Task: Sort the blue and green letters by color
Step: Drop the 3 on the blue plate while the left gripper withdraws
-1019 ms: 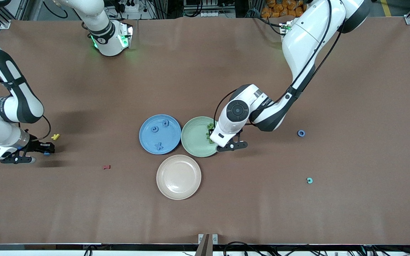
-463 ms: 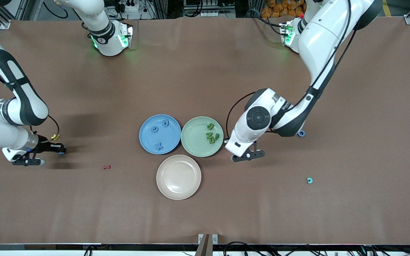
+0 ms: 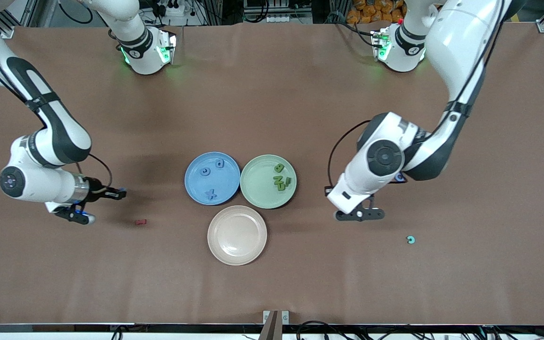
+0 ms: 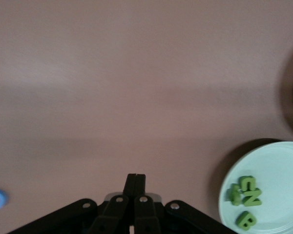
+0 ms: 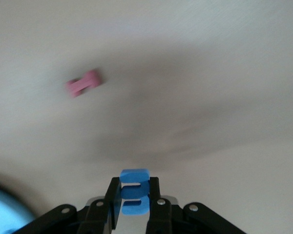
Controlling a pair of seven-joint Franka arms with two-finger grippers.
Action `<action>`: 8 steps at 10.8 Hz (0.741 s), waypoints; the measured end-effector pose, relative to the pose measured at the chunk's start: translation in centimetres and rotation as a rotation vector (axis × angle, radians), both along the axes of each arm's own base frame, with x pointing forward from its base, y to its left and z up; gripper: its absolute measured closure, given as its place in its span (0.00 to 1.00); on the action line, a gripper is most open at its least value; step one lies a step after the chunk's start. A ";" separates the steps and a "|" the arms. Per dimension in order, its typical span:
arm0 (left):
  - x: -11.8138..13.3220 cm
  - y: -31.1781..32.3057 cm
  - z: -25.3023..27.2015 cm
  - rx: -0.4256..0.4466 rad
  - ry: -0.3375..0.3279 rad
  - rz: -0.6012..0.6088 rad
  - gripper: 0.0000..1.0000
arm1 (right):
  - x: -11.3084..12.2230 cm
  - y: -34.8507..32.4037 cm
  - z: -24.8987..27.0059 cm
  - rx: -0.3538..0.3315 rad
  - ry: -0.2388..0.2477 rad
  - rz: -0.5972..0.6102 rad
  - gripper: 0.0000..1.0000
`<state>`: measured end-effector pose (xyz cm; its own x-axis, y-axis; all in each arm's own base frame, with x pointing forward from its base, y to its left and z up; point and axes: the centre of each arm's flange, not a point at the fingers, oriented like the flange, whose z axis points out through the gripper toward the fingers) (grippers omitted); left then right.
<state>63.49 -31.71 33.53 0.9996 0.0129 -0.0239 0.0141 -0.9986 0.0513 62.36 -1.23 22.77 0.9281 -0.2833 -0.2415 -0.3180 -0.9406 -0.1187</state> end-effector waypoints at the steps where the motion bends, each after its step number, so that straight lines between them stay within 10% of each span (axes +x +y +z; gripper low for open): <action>1: 0.6 1.7 1.9 -0.009 -0.002 -0.001 0.99 | -0.2 3.0 0.6 0.025 0.035 -0.049 0.73; 8: -0.8 12.7 17.3 0.068 -0.042 -0.131 0.99 | -2.4 17.1 2.8 0.153 0.218 -0.223 0.73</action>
<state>62.74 -19.03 50.86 0.9929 -0.1178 0.0142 -0.1175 -0.9929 -0.0189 59.98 15.85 25.61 0.7695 -0.4184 -0.4825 -0.5467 -0.8220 -0.1593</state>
